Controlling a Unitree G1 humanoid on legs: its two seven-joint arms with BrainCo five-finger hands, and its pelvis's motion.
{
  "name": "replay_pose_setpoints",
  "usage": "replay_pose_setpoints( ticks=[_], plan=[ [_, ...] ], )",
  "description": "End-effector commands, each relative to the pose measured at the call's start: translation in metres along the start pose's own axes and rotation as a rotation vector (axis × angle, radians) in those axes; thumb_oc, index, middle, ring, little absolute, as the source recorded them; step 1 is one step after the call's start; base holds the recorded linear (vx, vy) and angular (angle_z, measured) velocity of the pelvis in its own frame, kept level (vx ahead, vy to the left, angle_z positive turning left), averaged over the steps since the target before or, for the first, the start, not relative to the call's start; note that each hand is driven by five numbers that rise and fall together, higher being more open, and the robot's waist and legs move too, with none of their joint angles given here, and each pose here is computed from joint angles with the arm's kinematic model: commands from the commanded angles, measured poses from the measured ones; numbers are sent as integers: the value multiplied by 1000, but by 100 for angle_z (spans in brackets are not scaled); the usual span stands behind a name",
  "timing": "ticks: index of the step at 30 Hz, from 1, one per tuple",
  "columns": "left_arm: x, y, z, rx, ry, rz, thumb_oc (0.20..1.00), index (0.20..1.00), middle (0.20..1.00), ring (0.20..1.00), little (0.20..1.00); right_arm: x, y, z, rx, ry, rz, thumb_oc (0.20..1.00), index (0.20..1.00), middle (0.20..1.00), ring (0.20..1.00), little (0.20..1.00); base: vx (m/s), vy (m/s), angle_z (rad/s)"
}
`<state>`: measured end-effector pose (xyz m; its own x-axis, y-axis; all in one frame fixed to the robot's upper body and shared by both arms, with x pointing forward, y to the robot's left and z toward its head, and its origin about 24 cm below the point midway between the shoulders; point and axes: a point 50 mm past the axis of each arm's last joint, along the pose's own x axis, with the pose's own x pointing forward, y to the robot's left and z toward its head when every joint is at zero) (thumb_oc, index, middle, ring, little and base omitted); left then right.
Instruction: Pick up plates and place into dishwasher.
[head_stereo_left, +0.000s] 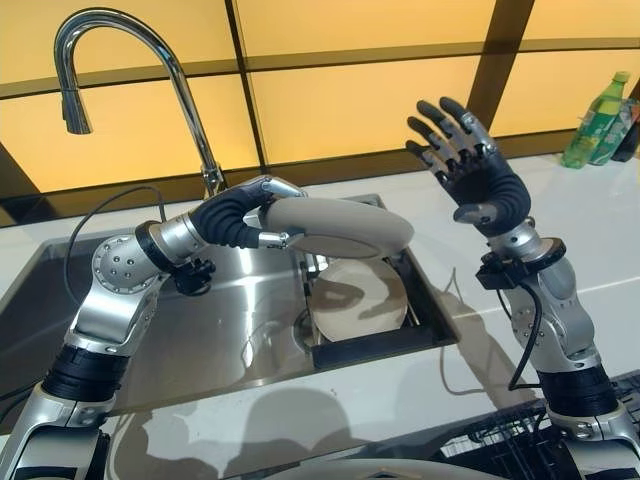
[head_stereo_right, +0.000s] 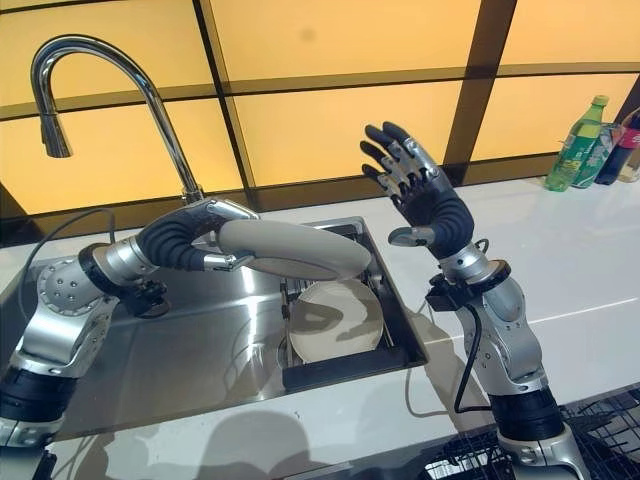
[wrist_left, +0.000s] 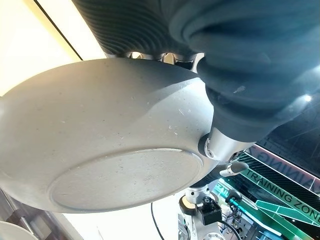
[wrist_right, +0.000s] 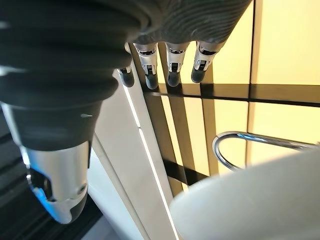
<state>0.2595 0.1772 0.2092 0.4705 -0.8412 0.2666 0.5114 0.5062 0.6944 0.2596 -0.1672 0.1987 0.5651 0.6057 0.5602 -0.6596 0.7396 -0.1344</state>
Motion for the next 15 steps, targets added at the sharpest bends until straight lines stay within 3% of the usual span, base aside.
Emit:
replay_pose_setpoints(
  ticks=[1, 7, 15],
  plan=[
    [2, 22, 9, 71, -51, 81, 200, 200, 200, 200, 200, 9, 9, 17, -52, -51, 112, 1000, 1000, 1000, 1000, 1000, 4, -19, -5],
    [6, 20, 9, 64, -57, 66, 200, 200, 200, 200, 200, 17, 23, 5, -34, 40, 241, 1000, 1000, 1000, 1000, 1000, 1, -5, -1],
    [8, 13, 10, 23, -81, 62, 200, 200, 200, 200, 200, 22, 32, -6, -170, 180, 327, 1000, 1000, 1000, 1000, 1000, 0, 0, 0]
  ],
)
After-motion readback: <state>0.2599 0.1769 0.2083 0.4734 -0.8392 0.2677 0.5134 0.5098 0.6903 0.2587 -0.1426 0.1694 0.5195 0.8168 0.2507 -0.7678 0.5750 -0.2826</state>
